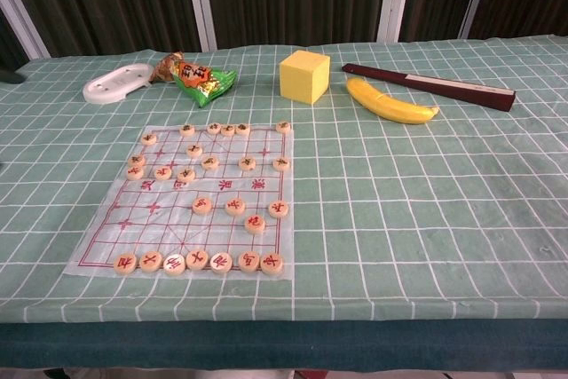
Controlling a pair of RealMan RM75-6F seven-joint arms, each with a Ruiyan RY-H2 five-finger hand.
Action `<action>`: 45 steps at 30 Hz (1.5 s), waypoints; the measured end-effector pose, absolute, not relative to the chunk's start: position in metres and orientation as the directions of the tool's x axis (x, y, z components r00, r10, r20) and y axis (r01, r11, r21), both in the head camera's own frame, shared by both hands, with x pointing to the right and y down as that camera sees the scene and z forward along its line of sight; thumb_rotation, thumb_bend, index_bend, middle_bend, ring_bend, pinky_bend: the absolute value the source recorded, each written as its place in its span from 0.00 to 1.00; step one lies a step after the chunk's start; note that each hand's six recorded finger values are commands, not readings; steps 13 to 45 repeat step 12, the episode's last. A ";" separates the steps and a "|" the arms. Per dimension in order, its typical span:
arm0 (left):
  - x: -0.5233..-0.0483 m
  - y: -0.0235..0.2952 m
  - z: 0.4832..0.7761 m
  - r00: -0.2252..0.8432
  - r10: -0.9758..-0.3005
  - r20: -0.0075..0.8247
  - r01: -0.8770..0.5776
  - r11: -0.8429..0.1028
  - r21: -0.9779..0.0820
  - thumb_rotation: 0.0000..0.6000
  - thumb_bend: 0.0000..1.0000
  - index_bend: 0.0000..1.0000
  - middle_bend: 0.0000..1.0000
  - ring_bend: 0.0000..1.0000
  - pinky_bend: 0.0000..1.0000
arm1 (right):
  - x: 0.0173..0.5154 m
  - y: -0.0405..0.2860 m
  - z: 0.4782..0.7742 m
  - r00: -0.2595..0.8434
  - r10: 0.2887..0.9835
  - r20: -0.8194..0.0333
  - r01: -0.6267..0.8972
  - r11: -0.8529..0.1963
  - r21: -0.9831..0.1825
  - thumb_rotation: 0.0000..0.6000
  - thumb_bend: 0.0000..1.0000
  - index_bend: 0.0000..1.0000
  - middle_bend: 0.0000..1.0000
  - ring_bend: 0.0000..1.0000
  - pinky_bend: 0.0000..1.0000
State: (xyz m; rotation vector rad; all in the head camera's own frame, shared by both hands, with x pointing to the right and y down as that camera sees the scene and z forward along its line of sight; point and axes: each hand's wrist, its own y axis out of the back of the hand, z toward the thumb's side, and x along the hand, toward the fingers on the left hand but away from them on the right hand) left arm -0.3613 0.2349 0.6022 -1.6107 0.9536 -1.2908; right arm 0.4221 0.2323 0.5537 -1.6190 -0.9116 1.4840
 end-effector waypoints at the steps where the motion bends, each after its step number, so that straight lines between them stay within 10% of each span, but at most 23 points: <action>1: -0.379 0.248 0.592 0.147 -0.920 0.364 -0.037 -0.372 -0.927 1.00 0.40 0.01 0.14 0.14 0.31 | 0.422 0.233 0.553 0.076 0.882 -0.465 0.020 -0.467 -0.884 1.00 0.15 0.00 0.00 0.00 0.00; 7: -0.433 0.306 0.561 0.076 -0.866 0.494 -0.103 -0.499 -0.860 1.00 0.40 0.00 0.06 0.07 0.18 | 0.417 0.235 0.549 0.092 0.893 -0.441 0.031 -0.446 -0.895 1.00 0.15 0.00 0.00 0.00 0.00; 45: -0.435 0.302 0.552 0.145 -0.868 0.475 -0.194 -0.495 -0.847 1.00 0.40 0.00 0.02 0.02 0.15 | 0.414 0.239 0.549 0.105 0.890 -0.443 0.019 -0.447 -0.894 1.00 0.15 0.00 0.00 0.00 0.00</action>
